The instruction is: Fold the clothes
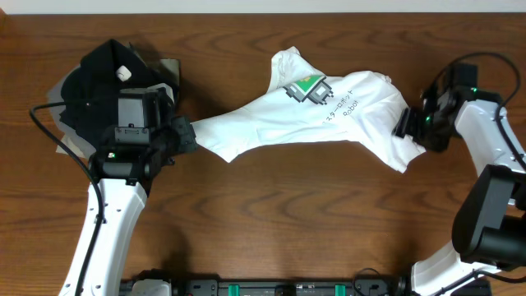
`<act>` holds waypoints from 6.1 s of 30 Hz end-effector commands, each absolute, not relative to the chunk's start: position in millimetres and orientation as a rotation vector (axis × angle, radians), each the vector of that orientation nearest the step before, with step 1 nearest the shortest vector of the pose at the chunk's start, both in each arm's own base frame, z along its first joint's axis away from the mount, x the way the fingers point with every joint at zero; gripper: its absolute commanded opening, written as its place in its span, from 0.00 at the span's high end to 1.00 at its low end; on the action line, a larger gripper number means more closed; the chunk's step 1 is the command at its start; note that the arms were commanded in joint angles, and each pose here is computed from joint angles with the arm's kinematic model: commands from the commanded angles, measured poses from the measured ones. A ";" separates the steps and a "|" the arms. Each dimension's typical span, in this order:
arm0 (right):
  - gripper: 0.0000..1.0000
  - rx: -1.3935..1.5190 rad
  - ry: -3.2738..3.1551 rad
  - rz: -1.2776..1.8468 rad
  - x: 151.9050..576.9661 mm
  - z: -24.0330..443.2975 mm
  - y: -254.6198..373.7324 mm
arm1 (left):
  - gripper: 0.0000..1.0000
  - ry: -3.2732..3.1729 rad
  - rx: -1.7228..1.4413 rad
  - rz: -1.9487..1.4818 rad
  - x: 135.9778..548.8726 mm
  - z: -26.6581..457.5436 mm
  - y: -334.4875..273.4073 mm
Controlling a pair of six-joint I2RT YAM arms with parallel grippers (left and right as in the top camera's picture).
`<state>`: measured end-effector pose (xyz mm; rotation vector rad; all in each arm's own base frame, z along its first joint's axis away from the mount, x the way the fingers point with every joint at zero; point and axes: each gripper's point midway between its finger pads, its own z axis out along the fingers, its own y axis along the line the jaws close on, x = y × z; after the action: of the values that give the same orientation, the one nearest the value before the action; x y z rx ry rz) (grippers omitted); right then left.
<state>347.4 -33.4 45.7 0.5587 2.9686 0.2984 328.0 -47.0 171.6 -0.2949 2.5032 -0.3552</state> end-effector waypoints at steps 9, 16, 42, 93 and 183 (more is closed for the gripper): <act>0.56 0.858 2.861 0.124 330.8 -3.0 -50.3 | 0.94 2.474 -0.278 -0.335 333.5 178.6 -43.8; 0.99 0.648 2.676 0.396 387.6 57.3 -38.6 | 0.94 2.469 -0.277 -0.335 334.3 179.4 -43.8; 0.99 0.725 2.517 0.545 408.6 158.4 -77.1 | 0.94 2.498 -0.305 -0.265 323.2 176.9 -34.2; 0.99 0.425 2.281 0.674 493.3 76.6 -45.1 | 0.93 2.605 -0.321 -0.246 356.0 119.2 -36.4; 0.77 0.442 2.418 0.529 416.5 126.7 -58.5 | 0.48 2.730 0.162 -0.321 326.1 102.1 -93.0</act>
<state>417.9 -61.2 135.8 0.4331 2.3873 0.5326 328.7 -76.2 105.6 -0.0508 2.7262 -0.3227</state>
